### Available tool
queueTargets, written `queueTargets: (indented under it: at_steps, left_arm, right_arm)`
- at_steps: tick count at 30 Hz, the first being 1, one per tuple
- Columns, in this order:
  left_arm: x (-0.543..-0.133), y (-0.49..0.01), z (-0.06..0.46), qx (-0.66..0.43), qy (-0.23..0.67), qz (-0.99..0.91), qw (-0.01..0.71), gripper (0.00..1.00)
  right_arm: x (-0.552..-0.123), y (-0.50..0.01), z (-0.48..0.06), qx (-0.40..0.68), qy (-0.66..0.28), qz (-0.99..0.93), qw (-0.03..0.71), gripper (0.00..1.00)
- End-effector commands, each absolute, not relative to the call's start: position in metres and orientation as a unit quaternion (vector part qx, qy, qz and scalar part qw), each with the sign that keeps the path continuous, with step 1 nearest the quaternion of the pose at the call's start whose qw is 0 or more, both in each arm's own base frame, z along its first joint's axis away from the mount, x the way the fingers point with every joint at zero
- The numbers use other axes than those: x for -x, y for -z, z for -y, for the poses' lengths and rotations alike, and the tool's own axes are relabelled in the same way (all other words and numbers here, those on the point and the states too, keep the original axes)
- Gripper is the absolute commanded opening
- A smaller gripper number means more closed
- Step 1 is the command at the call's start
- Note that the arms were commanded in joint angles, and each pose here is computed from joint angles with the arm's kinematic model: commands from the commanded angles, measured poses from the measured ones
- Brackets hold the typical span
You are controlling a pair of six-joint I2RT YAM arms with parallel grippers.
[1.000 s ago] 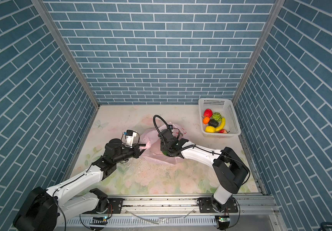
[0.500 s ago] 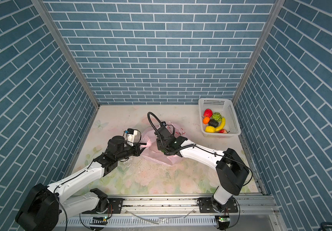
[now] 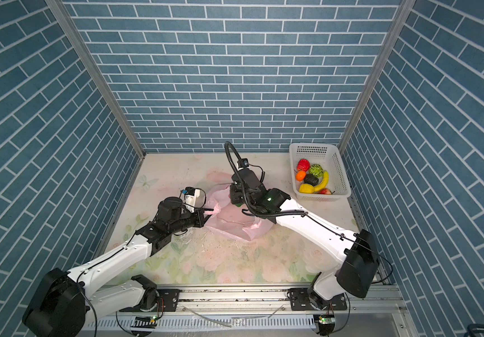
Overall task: Untie the knot of the plastic bag and take out the fruit
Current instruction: Pick up the fruit from the plastic bag, then place the fruit in the basket.
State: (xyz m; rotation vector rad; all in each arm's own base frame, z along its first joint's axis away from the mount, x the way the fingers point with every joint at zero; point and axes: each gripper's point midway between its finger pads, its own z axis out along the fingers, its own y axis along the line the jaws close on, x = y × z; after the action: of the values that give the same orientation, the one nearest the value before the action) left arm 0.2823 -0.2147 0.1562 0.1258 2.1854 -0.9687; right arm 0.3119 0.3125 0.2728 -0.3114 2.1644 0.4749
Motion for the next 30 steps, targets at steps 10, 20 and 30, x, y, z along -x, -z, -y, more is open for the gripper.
queueTargets:
  at_steps: [10,20,30]
  left_arm:
    - [-0.283,-0.166,0.212,-0.057,0.366,-0.848,0.379,0.0]
    - [-0.281,-0.167,0.211,-0.059,0.367,-0.847,0.38,0.0]
    - [-0.281,-0.167,0.211,-0.057,0.371,-0.844,0.383,0.0]
  right_arm:
    - [-0.379,-0.32,-0.174,0.017,-0.108,-0.868,0.484,0.05]
    - [-0.471,-0.266,-0.043,-0.077,0.022,-0.871,0.485,0.07]
    - [-0.527,-0.195,0.042,-0.11,0.109,-0.885,0.439,0.08]
